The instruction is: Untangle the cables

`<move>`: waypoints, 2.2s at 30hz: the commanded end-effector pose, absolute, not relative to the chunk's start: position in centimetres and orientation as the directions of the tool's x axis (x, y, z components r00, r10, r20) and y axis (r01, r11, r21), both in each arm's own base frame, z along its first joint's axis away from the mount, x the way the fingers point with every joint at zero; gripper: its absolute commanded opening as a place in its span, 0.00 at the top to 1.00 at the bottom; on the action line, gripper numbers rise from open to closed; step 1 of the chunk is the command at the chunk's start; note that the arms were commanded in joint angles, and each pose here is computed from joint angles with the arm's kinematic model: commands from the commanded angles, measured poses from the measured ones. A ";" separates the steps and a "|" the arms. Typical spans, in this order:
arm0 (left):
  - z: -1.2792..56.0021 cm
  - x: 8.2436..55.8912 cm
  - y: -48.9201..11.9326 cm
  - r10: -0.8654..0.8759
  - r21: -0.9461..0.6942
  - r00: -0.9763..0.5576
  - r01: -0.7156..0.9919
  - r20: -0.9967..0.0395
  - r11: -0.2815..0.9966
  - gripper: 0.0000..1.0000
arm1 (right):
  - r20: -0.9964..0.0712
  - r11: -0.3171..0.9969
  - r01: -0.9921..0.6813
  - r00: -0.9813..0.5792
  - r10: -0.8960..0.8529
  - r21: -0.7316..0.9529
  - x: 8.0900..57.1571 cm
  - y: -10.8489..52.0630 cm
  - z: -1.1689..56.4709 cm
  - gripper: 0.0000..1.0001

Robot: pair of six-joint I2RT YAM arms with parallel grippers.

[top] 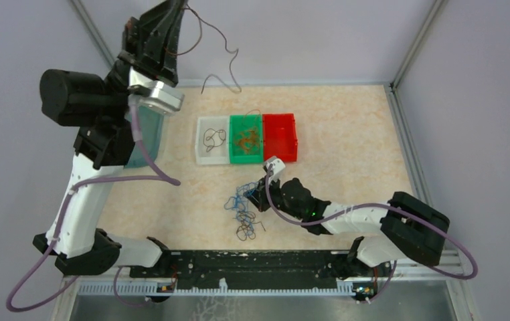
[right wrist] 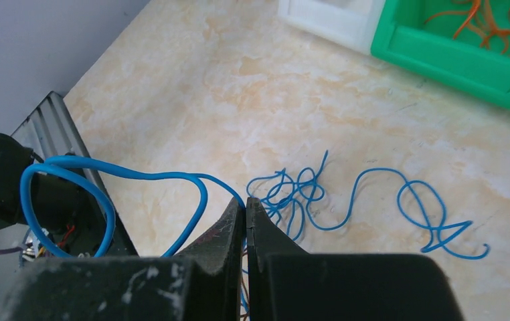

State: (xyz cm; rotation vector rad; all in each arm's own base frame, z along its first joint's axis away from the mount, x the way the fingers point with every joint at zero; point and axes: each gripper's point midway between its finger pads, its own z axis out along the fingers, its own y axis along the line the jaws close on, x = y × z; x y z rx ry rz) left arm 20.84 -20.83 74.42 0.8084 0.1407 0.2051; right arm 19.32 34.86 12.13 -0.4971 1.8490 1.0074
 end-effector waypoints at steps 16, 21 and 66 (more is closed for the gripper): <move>52.5 38.8 -21.7 0.655 0.929 0.701 0.026 -0.280 0.370 1.00 | -0.916 0.769 -0.526 -0.353 0.191 0.363 24.0 27.2 16.9 1.00; 49.3 41.1 -20.1 0.703 0.935 0.643 0.061 -0.305 0.350 1.00 | -0.908 0.813 -0.463 -0.379 0.178 0.352 24.2 25.9 15.4 1.00; 18.8 45.2 -17.1 0.853 0.682 0.207 0.699 -0.480 0.214 1.00 | -0.866 0.844 -0.369 -0.458 0.200 0.390 23.7 24.5 13.1 1.00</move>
